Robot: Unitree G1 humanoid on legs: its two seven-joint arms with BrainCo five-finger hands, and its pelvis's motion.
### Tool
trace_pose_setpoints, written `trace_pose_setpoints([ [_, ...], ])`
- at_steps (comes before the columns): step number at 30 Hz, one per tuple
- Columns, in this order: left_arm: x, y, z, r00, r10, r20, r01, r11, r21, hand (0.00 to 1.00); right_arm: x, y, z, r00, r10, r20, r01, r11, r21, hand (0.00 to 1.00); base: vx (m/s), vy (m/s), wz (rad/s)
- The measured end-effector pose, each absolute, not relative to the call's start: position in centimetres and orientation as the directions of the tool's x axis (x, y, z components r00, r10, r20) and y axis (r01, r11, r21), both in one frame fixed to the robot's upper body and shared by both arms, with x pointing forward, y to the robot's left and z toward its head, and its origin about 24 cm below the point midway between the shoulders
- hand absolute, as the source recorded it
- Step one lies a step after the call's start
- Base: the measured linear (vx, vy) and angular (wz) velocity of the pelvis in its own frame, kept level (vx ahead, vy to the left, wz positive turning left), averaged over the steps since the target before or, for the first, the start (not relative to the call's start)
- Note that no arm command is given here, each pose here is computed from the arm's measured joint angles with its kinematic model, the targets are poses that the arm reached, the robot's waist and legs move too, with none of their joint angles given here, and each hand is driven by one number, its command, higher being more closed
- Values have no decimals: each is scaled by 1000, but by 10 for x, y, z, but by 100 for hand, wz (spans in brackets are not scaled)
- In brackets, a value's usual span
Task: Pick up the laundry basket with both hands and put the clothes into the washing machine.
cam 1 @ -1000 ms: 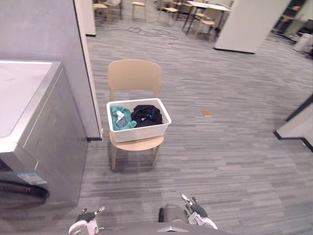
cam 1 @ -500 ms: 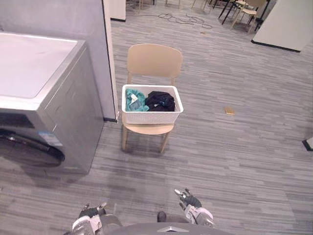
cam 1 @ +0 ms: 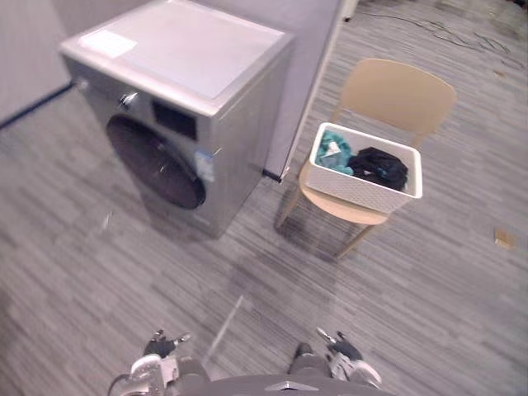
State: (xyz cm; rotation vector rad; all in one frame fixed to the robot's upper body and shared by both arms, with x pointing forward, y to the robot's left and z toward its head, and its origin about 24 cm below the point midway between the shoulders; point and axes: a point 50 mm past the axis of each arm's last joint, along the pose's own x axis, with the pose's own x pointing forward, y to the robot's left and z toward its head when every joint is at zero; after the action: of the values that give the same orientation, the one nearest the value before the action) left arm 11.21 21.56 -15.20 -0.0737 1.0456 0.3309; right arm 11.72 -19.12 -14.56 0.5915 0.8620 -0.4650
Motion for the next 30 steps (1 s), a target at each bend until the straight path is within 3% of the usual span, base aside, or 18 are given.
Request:
trace_pose_setpoints([
  [5, 128, 208, -146, 523, 179, -833, -153, 982, 115, 0, 139, -191, -138, 618, -139, -774, 574, 752, 323, 0, -55, 183, 42],
  [10, 120, 185, -153, 500, 112, -859, -51, 994, 99, 0, 150, -209, -131, 642, -182, -745, 552, 784, 284, 0, -67, 144, 27],
  [16, 116, 211, -152, 481, 185, -857, -91, 983, 162, 0, 152, -197, -132, 639, -179, -748, 563, 772, 296, 0, 66, 50, 37],
  [28, 118, 182, -158, 454, 162, -876, -245, 968, 53, 0, 137, -208, -140, 580, -219, -784, 614, 750, 245, 0, 145, -129, 24],
  [29, 97, 187, -164, 395, 168, -903, -238, 968, 77, 0, 98, -209, -153, 475, -218, -852, 667, 721, 187, 0, 0, 0, 0],
  [30, 97, 187, -164, 395, 169, -903, -238, 968, 77, 0, 98, -209, -153, 475, -218, -852, 667, 721, 187, 0, 0, 0, 0],
])
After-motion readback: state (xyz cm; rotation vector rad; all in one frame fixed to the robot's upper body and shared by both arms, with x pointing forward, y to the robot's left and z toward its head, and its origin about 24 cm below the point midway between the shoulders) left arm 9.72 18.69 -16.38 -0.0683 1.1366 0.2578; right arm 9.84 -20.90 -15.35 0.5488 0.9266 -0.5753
